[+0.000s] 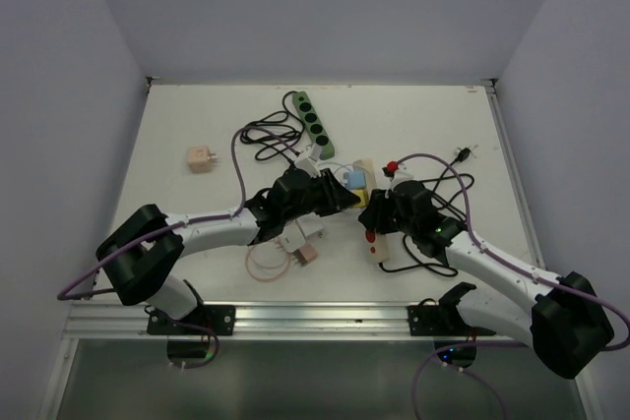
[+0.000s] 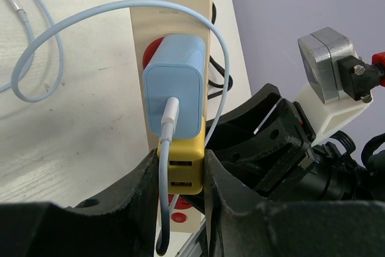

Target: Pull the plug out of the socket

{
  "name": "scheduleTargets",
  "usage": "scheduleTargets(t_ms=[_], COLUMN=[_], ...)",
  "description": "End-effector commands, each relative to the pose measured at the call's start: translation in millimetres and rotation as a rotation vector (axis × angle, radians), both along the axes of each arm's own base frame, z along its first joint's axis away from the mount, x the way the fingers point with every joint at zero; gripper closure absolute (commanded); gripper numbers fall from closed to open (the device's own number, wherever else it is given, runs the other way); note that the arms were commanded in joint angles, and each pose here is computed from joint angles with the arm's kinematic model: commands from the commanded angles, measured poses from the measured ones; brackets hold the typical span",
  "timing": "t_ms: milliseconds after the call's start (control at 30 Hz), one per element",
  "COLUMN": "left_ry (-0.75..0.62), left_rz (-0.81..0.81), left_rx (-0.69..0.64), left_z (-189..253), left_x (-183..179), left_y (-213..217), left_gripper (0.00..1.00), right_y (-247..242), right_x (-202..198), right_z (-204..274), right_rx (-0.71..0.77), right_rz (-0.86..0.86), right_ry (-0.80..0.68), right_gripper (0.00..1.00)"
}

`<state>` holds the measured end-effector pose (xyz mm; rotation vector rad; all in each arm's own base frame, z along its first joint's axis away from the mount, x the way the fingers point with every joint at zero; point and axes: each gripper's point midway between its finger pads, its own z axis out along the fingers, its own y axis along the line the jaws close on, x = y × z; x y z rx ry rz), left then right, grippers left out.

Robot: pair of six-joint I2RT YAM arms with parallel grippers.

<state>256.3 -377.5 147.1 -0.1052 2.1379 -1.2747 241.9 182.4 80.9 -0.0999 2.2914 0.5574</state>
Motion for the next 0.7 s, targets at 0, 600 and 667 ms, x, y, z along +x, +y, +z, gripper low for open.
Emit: scheduleTargets(t_ms=[0, 600, 667], left_ry=[-0.049, 0.031, 0.027], left_rz=[0.061, 0.185, 0.193], left_rx=[0.028, 0.07, 0.057], left_z=[32.7, 29.2, 31.3], left_x=[10.4, 20.4, 20.9], left_y=[17.4, 51.3, 55.0], left_gripper=[1.0, 1.0, 1.0], right_y=[-75.1, -86.6, -87.1], right_x=[15.6, 13.0, 13.3], right_z=[-25.3, -34.5, -36.0], right_rx=[-0.242, -0.285, -0.282], right_rz=[-0.289, -0.358, -0.363], right_ry=[0.025, 0.073, 0.077], right_gripper=[1.0, 1.0, 1.0])
